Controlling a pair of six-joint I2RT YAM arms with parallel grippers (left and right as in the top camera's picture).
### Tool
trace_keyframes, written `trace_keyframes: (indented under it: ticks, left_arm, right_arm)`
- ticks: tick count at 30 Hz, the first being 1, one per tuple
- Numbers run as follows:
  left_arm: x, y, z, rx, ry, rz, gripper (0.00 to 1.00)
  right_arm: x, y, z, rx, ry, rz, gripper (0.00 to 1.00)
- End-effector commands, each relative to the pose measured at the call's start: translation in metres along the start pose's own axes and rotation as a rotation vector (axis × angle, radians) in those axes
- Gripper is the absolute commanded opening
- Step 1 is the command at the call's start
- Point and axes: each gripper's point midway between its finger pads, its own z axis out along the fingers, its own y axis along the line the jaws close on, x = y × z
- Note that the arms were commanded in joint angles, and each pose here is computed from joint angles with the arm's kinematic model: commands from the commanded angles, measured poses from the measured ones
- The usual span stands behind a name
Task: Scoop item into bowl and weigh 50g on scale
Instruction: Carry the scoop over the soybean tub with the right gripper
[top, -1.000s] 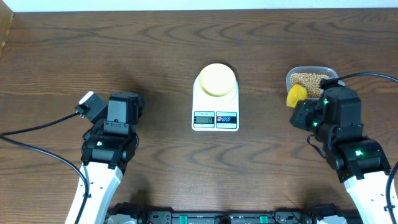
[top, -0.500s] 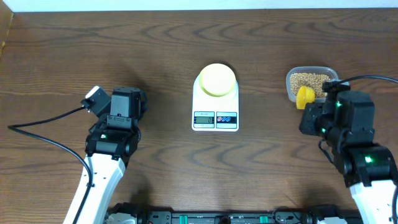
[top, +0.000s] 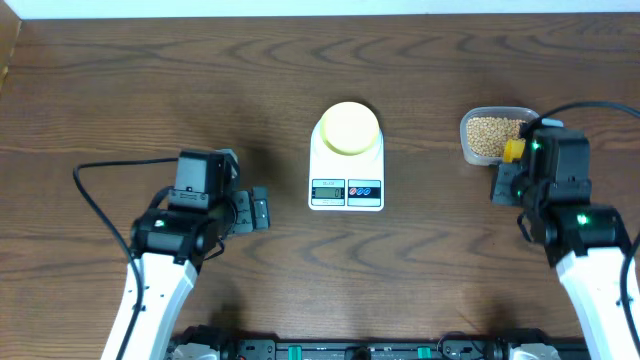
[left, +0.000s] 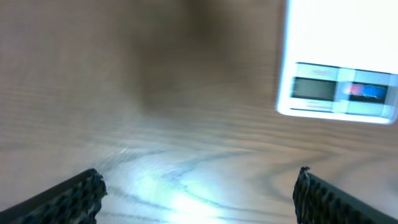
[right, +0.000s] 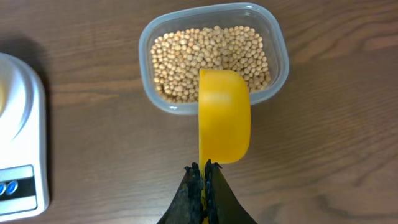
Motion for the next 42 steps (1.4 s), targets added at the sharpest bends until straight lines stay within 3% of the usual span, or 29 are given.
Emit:
trace_keyframes:
  ticks: [1, 3, 4, 6, 10, 13, 16, 22, 32, 42]
  left_arm:
    - [-0.015, -0.05, -0.041, 0.27, -0.063, 0.162, 0.99]
    - [-0.01, -0.091, -0.07, 0.521, -0.093, 0.344, 0.99]
    - [-0.003, -0.095, -0.08, 0.556, -0.083, 0.422, 0.98]
    - [-0.001, -0.083, -0.077, 0.479, -0.069, 0.442, 0.98]
    - [-0.013, -0.014, -0.057, 0.051, -0.05, 0.393, 0.98]
    - [-0.011, -0.021, -0.057, 0.092, -0.048, 0.361, 0.98]
    - [-0.014, -0.038, -0.061, 0.182, -0.097, 0.608, 0.99]
    - [-0.014, -0.052, -0.064, 0.252, -0.138, 0.793, 0.99]
    - [-0.023, -0.062, -0.079, 0.29, -0.19, 0.807, 0.99]
    - [-0.024, -0.06, -0.077, 0.276, -0.185, 0.805, 0.99]
  right_arm:
    - [-0.023, -0.008, -0.004, 0.031, -0.017, 0.032, 0.01]
    - [-0.02, -0.009, 0.002, 0.037, 0.012, 0.032, 0.01]
    - [-0.017, -0.01, 0.006, 0.041, 0.032, 0.031, 0.01]
    - [-0.015, -0.009, 0.01, 0.043, 0.044, 0.029, 0.01]
    - [-0.014, -0.007, 0.01, 0.031, 0.048, 0.03, 0.01]
    - [-0.014, -0.007, 0.01, 0.032, 0.052, 0.029, 0.01]
    - [-0.011, -0.008, 0.01, 0.034, 0.062, 0.028, 0.01]
    - [-0.003, 0.002, 0.01, -0.026, 0.098, 0.028, 0.01]
    - [-0.001, 0.016, 0.009, -0.105, 0.111, 0.027, 0.01]
    - [-0.013, -0.006, 0.011, 0.016, 0.055, -0.078, 0.01]
